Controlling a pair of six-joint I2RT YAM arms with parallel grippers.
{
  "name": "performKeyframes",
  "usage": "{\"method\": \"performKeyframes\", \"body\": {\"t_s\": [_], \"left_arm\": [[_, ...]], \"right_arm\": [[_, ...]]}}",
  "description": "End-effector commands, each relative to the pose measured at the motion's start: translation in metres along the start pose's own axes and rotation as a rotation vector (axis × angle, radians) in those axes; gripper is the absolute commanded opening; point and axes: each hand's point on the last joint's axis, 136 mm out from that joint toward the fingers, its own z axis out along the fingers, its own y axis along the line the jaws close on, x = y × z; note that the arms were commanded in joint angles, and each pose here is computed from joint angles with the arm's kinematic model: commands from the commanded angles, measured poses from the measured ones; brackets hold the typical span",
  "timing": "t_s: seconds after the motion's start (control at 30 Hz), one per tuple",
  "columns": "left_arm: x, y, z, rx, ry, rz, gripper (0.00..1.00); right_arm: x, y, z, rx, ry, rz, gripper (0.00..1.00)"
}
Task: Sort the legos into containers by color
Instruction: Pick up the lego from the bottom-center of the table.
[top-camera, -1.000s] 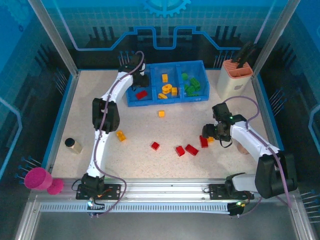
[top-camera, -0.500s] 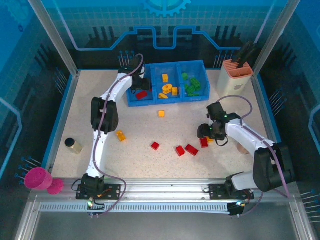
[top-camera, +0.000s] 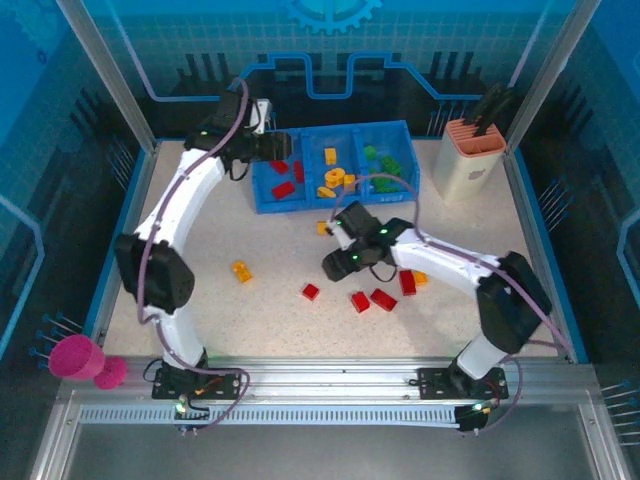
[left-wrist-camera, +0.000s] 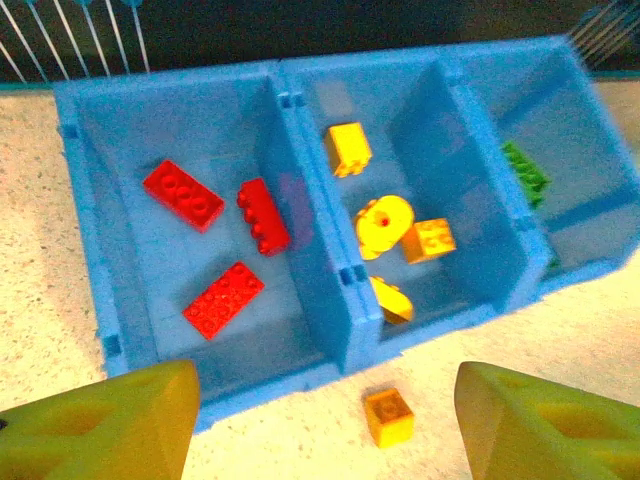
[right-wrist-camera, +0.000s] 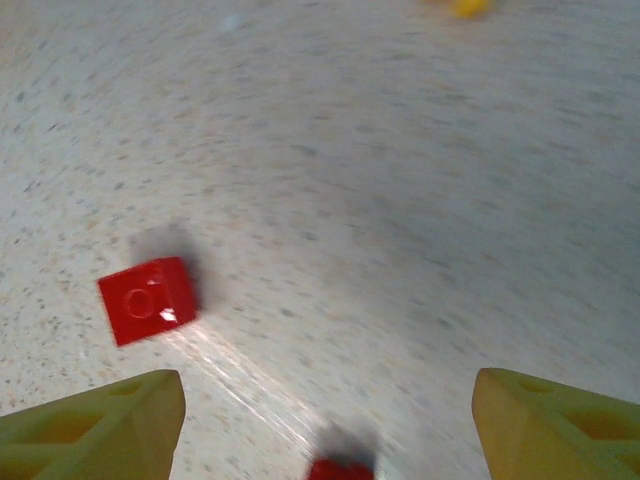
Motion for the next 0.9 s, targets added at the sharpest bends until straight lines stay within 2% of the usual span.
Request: {"method": "performKeyframes", "body": {"t_s": [0.0, 0.17, 0.37, 0.7, 0.77, 0.87], "left_arm": [[0.024, 0.000, -0.038, 0.014, 0.060, 0.017, 0.71], [0.054, 0.019, -0.081, -0.010, 0.068, -0.005, 0.74], [0.089, 0.052, -0.095, -0.045, 0.114, -0.072, 0.76], [0.128, 0.072, -0.090, -0.080, 0.171, -0.151, 0.77], [0.141, 0.076, -0.092, -0.098, 0.191, -0.172, 0.77], [0.166, 0.084, -0.094, -0.145, 0.221, -0.206, 0.77]], "right_arm": [[-0.003, 0.032, 0.023, -0.066, 0.038, -0.155, 0.80], [0.003, 0.058, 0.058, -0.092, 0.121, -0.248, 0.83], [0.015, 0.064, 0.080, -0.094, 0.191, -0.276, 0.81], [0.021, 0.057, 0.088, -0.054, 0.255, -0.319, 0.34], [0.010, 0.057, 0.084, -0.065, 0.232, -0.327, 0.29], [-0.035, 0.052, 0.066, -0.060, 0.123, -0.344, 0.28]]}}
